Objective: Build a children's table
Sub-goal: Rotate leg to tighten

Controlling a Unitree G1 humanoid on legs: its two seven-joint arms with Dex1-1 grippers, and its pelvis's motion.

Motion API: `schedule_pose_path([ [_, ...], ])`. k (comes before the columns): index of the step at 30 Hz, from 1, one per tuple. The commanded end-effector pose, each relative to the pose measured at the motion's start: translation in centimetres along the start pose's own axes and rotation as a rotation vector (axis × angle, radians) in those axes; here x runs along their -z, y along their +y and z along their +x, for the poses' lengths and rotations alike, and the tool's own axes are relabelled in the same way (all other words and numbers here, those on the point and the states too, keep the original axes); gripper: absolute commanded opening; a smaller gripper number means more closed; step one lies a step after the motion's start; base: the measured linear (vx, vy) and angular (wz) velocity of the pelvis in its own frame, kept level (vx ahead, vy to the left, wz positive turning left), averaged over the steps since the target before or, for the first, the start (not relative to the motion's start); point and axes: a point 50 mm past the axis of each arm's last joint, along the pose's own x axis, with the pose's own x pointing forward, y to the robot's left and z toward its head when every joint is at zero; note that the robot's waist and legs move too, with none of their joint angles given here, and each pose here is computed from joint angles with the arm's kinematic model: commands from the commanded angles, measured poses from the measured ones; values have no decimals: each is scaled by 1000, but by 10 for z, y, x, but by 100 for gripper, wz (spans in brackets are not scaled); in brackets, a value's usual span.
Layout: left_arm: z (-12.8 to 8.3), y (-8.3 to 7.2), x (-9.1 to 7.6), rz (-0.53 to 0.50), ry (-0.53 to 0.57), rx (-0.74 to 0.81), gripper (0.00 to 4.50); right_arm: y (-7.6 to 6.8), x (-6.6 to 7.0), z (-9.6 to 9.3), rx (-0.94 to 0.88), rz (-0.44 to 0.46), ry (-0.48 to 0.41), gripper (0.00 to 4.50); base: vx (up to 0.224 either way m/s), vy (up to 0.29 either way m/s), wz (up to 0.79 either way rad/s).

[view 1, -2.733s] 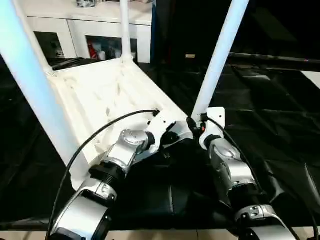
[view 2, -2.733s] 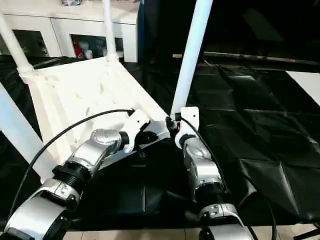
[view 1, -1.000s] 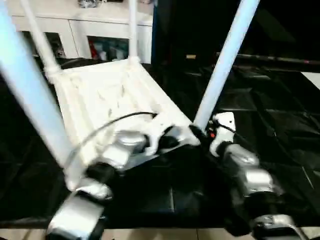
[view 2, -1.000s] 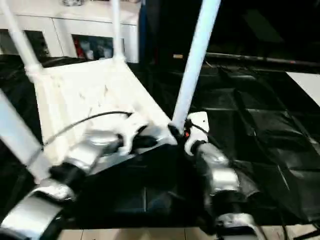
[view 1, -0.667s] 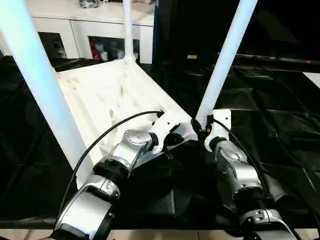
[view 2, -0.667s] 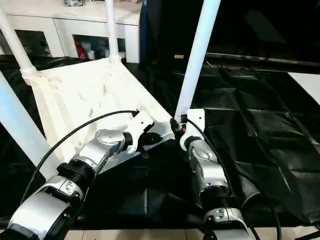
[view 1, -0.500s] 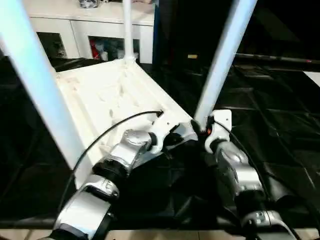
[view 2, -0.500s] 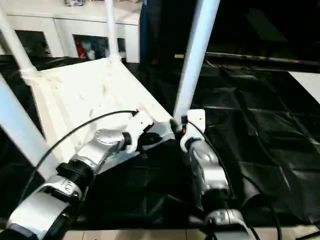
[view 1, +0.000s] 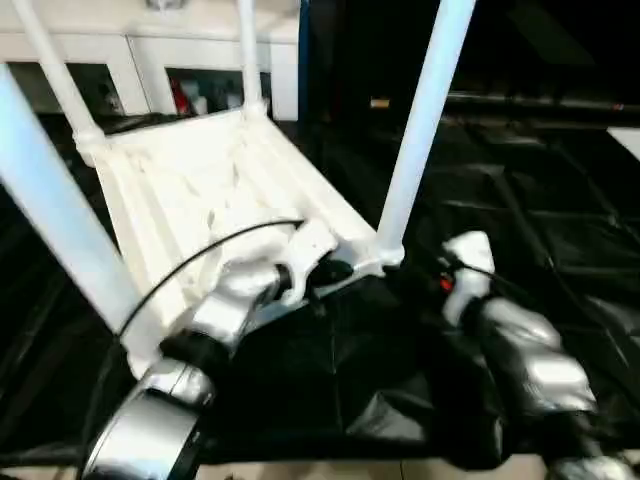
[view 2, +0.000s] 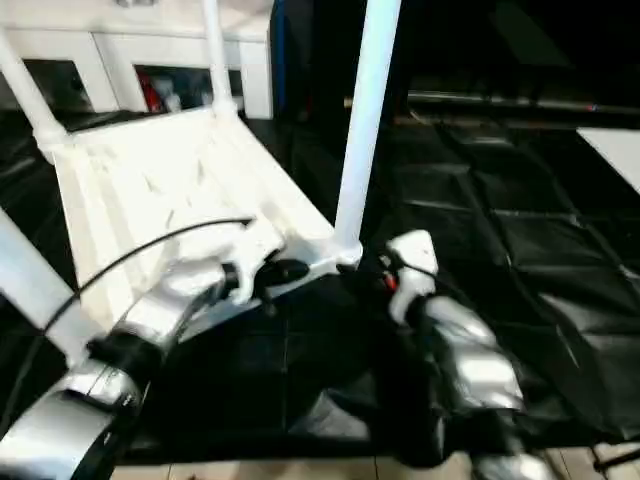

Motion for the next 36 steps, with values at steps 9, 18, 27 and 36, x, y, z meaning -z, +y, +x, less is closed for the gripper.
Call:
schedule_pose_path([
  [9, -41, -28, -6, 14, 34, 84, 139, 10, -7, 3, -62, 16, -20, 245, 0, 0, 0],
  [18, -86, -53, -8, -79, 51, 101, 225, 23, -16, 27, -87, 68, -84, 163, 0, 0, 0],
  [27, -128, -82, 16, -230, 144, 123, 296, 12, -24, 55, 33, 39, -90, 92, 0, 0, 0],
  [36, -174, -100, 23, -399, 113, 116, 372, -17, -36, 67, 218, 38, -108, 5, 0, 0, 0],
])
